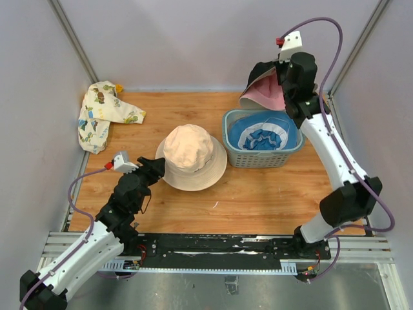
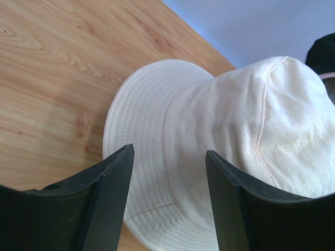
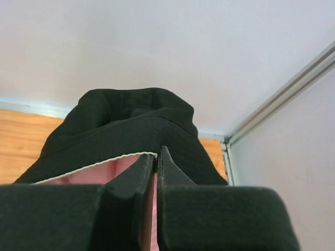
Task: Stack the hats
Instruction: Pick up the hat from the center of the board, then place the hat in the bin.
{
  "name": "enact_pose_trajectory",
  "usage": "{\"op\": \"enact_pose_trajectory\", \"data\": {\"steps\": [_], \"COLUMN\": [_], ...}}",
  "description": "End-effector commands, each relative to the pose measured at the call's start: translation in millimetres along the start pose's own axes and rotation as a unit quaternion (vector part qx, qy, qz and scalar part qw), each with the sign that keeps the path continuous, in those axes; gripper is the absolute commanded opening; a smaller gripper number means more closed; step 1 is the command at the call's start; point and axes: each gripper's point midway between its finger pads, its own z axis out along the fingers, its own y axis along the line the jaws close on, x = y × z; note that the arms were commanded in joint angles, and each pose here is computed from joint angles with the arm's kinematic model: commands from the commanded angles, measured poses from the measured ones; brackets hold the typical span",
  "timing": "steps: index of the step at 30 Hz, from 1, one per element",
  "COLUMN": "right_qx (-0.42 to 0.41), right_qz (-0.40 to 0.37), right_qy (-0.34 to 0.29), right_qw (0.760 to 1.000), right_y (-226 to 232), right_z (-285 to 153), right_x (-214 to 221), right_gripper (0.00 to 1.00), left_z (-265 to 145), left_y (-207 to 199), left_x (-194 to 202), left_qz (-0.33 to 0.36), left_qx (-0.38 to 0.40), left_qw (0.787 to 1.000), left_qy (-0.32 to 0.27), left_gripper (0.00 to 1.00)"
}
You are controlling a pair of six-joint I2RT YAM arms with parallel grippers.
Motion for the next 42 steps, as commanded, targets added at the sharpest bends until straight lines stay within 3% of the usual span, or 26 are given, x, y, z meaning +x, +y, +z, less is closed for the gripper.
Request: {"op": "enact_pose_trajectory", "data": {"steps": [1,7,12,17,27,34,42], "right_qx": [0.012,0.003,-0.009,-0.018,-0.021,-0.068,-0.091], "right_qz": [0.015,0.001,-0.014,-0.014,-0.010,0.036,0.090], "right_qy": [-0.087,-0.088,-0.049,0.007,0.084,0.062,0.014], "right_qw": [0.996,0.996,0.999,1.000,0.996,0.995,0.992], "right_y": [-2,28,63,77,81,80,67], "right_z": [-51,-115,-160,-174,-184,-200,-217], "right_x": [-61,-42,39,113,157,129,87], "right_gripper": [0.01,0.00,0.01,0.01,0.02,0.48,0.65], "left_z": [-2,-7,-10,-10,-9,-7,-4], "left_y": [-19,-21,-23,-27,-32,-30,-34], "left_x": [-19,-19,-15,-8,-8,-8,-12], "left_qz": [-0.015,-0.020,-0.027,-0.033,-0.030,-0.018,-0.008], "left_qx": [0.027,0.041,0.056,0.070,0.078,0.074,0.074], "left_qw": [0.999,0.999,0.998,0.997,0.996,0.997,0.997], "left_qy": [-0.022,-0.018,-0.013,0.000,0.003,-0.001,-0.005], "left_gripper": [0.61,0.61,0.61,0.61,0.60,0.60,0.60]}}
